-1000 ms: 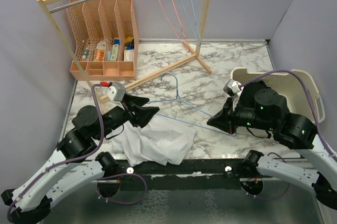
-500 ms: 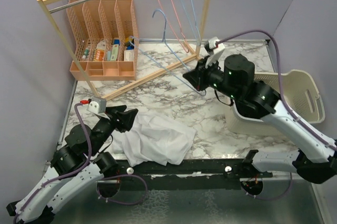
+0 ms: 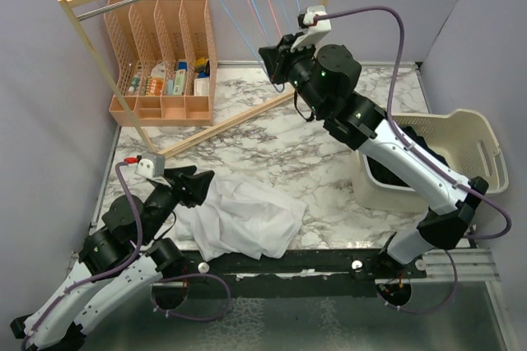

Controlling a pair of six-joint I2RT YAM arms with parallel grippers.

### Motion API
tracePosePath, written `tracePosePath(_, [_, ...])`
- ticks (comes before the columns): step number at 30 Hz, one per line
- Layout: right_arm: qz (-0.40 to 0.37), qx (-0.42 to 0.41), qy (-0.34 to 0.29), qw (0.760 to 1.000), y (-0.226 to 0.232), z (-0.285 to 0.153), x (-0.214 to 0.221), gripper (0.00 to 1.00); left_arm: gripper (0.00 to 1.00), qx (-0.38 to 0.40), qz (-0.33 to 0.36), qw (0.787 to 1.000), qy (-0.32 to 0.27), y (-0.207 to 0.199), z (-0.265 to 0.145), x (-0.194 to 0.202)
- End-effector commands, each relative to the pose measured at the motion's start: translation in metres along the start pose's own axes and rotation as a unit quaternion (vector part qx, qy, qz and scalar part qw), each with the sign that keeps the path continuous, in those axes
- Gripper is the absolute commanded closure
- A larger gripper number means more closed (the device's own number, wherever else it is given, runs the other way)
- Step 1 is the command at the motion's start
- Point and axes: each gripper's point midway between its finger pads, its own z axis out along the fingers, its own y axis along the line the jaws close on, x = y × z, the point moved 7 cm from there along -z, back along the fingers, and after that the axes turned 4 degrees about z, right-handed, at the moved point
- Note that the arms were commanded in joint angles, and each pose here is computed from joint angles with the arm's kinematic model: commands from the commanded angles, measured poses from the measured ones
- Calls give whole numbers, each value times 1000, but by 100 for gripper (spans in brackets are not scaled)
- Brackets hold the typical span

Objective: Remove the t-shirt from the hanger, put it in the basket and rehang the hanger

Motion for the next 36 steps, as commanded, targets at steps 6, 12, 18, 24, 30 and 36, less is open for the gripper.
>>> tracePosePath(6, [-31, 3, 21, 999, 16, 56, 5, 99, 44, -1, -4, 1000, 1, 0, -1, 0])
tracePosePath(12, [-28, -6, 68, 997, 17, 58, 27, 98, 44, -2, -7, 1000, -2, 1, -3, 0])
tracePosePath(18, [-21, -36, 111, 993, 13, 32, 45, 75, 44, -2, -5, 1000, 3, 0, -1, 1])
tracePosePath(24, [-12, -136, 147, 980, 12, -27, 62, 31, 44, -2, -3, 1000, 7, 0, 1, 2])
tracePosePath(30, [-9, -226, 234, 946, 6, -93, 111, 4, 44, -4, -2, 1000, 9, 0, 1, 2])
tracePosePath(36, [-39, -251, 328, 910, 15, -140, 198, 0, 44, -9, -4, 1000, 5, 1, 0, 1])
